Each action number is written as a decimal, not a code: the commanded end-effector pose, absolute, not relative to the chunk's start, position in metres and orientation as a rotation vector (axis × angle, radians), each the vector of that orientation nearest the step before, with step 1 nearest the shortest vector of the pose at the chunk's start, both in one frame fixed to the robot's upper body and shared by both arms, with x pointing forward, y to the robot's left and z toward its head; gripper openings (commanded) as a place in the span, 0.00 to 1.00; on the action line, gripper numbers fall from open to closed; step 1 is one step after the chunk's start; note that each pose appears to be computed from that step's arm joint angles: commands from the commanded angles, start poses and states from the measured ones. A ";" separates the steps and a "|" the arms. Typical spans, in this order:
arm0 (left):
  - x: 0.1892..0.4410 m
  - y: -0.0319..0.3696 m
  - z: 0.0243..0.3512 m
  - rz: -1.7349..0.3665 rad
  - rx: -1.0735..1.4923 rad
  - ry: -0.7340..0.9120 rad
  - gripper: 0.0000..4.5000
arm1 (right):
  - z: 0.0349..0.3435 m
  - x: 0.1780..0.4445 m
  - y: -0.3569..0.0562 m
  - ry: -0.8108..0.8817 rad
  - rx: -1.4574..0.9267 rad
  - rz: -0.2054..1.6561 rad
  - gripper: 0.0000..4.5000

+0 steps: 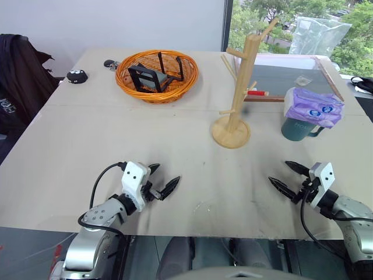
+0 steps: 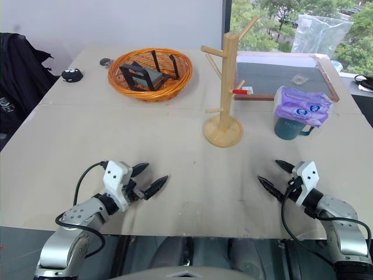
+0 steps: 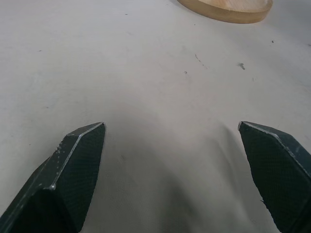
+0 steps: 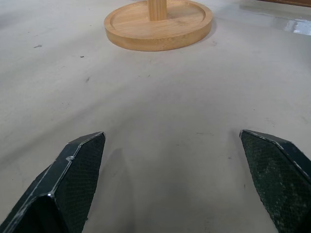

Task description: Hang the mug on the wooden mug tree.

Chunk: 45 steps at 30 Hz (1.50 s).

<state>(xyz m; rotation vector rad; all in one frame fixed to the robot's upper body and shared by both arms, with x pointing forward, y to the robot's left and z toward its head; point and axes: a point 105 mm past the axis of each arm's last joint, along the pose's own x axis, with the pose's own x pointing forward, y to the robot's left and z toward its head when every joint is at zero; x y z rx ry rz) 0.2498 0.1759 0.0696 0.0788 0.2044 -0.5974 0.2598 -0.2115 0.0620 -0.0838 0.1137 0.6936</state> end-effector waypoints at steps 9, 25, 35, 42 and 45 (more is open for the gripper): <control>0.257 0.162 0.087 -0.688 0.121 0.165 1.00 | 0.080 0.259 -0.215 0.041 -0.123 0.661 0.99; 0.259 0.145 0.101 -0.755 0.118 0.143 1.00 | 0.089 0.258 -0.219 0.008 -0.150 0.630 0.99; 0.259 0.111 0.138 -0.970 0.093 0.047 1.00 | 0.172 0.267 -0.221 -0.244 -0.372 0.522 0.99; 0.262 0.075 0.177 -1.111 0.097 -0.043 1.00 | 0.215 0.314 -0.217 -0.337 -0.602 0.473 0.99; 0.262 0.068 0.187 -1.136 0.104 -0.068 1.00 | 0.205 0.332 -0.221 -0.286 -0.754 0.492 0.99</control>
